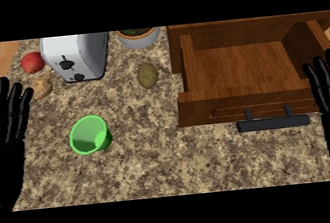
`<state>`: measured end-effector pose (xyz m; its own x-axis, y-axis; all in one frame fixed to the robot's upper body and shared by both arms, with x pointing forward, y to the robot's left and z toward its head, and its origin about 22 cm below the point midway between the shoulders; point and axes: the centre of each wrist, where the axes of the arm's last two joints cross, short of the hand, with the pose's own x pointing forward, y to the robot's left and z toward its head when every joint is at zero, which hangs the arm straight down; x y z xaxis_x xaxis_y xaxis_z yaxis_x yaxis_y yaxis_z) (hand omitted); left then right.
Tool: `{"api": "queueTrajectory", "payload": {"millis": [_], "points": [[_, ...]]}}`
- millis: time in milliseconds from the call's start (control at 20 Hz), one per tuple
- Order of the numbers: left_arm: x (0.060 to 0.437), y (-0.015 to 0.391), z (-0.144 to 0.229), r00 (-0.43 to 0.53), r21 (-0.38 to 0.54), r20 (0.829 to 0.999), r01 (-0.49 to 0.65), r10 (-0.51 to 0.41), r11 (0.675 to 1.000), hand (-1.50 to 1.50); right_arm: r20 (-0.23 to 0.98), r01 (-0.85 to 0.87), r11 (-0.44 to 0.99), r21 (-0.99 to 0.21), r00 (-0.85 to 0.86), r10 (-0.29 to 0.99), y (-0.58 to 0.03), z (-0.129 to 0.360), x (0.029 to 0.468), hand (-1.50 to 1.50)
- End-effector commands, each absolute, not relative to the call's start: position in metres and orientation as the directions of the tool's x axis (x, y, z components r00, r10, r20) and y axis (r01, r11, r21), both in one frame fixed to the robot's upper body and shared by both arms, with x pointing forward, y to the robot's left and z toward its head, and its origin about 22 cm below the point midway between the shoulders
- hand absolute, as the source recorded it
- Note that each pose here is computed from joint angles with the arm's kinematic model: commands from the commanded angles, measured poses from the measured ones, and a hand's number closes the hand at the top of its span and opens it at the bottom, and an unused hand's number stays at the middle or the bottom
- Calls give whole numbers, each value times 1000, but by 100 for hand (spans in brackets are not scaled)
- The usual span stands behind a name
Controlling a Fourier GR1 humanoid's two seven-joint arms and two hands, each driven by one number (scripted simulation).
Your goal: Pick up the cup, place it into the drawer and close the drawer
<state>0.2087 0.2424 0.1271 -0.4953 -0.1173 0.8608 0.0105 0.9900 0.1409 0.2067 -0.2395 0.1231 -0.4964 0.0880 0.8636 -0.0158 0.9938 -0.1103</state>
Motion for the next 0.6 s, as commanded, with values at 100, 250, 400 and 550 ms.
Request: {"api": "queueTrajectory", "payload": {"millis": [100,250,400,550], "points": [[233,227,118,-488,124,869,49,-85,991,-150,878,-34,994,-106,-472,78,-244,123,218,-150],[234,220,125,-535,94,842,33,-62,995,-150,869,-62,995,-76,-494,36,-228,135,210,-150],[233,207,103,-411,-102,903,78,125,992,-150,907,-161,987,-24,-419,-46,-225,124,209,-150],[235,205,103,-407,-108,903,89,135,990,-150,906,-158,987,-14,-420,-55,-230,125,212,-150]]}}
